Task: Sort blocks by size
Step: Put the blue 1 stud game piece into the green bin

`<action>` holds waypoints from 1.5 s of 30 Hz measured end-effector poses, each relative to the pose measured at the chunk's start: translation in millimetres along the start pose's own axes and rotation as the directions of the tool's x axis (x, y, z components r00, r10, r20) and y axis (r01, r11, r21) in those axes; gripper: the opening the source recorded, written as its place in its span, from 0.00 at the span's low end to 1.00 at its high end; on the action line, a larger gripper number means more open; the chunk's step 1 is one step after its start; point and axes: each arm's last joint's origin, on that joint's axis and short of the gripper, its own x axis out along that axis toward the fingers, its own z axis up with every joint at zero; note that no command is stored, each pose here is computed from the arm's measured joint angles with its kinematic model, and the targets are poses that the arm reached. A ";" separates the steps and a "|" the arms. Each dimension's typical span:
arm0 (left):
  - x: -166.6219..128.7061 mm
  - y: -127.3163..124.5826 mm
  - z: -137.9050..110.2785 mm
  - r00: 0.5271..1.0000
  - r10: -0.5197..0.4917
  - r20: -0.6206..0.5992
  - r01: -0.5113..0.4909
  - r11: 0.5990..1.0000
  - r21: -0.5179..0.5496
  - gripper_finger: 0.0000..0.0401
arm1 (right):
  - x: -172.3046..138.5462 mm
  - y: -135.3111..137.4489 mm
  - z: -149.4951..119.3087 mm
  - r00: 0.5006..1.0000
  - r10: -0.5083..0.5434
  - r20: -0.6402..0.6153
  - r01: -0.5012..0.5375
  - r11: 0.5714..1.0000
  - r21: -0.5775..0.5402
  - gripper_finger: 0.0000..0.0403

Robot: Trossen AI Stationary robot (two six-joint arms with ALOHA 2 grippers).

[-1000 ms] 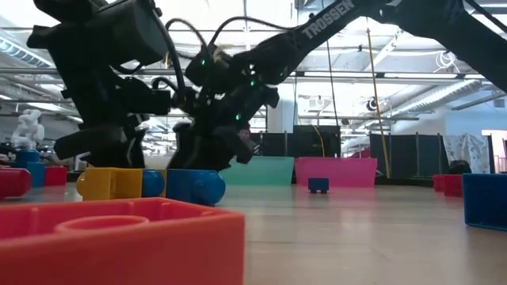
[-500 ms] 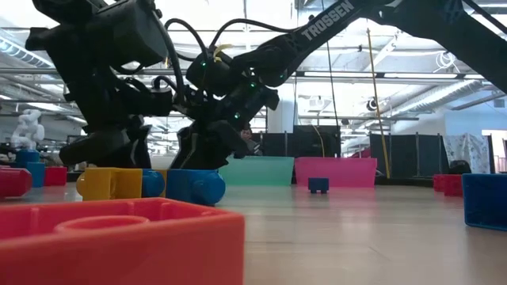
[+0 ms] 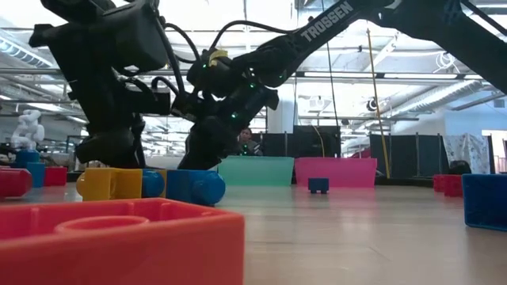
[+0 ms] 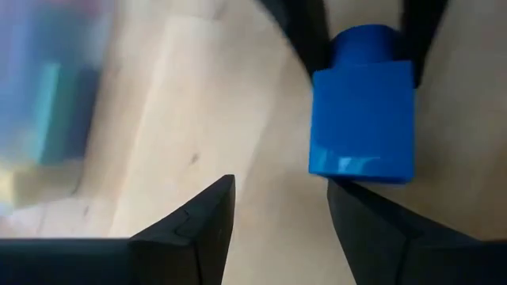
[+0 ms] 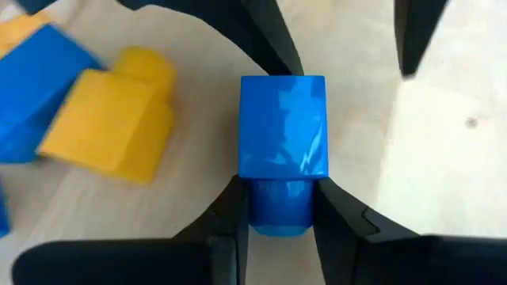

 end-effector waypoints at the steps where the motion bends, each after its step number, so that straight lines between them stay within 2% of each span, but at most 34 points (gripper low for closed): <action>1: -1.7 0.9 -0.9 1.000 0.007 -0.002 -0.007 1.000 -0.015 0.50 | -4.0 -0.8 0.4 1.000 -0.016 -0.016 0.016 1.000 0.014 0.21; 9: -23.3 4.9 1.2 0.996 -0.038 0.084 0.044 0.997 -0.066 0.50 | -39.5 -16.3 -3.3 0.981 -0.122 -0.152 0.134 0.989 0.071 0.21; 17: -47.4 13.1 1.1 0.980 -0.051 0.191 0.074 0.990 -0.118 0.50 | -86.7 -43.5 -3.5 0.951 -0.239 -0.199 0.262 0.959 0.103 0.21; 22: -51.2 13.3 0.1 0.976 -0.033 0.215 0.067 0.986 -0.151 0.50 | -119.4 -68.0 -3.2 0.888 -0.410 -0.208 0.438 0.892 0.113 0.21; 26: -51.5 13.1 -1.0 0.977 -0.028 0.213 0.062 0.985 -0.158 0.50 | -134.8 -92.9 -17.3 0.837 -0.483 -0.256 0.528 0.836 0.148 0.21; 34: -50.9 14.0 -3.5 0.981 -0.019 0.193 0.047 0.988 -0.144 0.50 | -160.4 -133.4 -45.4 0.802 -0.520 -0.293 0.591 0.762 0.265 0.21; 37: -51.0 13.8 -3.2 0.980 -0.020 0.196 0.050 0.988 -0.146 0.50 | -167.2 -142.7 -53.6 0.798 -0.520 -0.304 0.598 0.747 0.289 0.24; 42: -51.0 13.7 -2.8 0.980 -0.020 0.200 0.056 0.983 -0.176 0.50 | -171.9 -148.2 -60.4 0.833 -0.473 -0.286 0.550 0.765 0.335 0.37; 45: -51.0 13.9 -2.8 0.980 -0.016 0.201 0.056 0.979 -0.197 0.50 | -172.6 -148.7 -61.9 0.835 -0.467 -0.291 0.547 0.762 0.347 0.47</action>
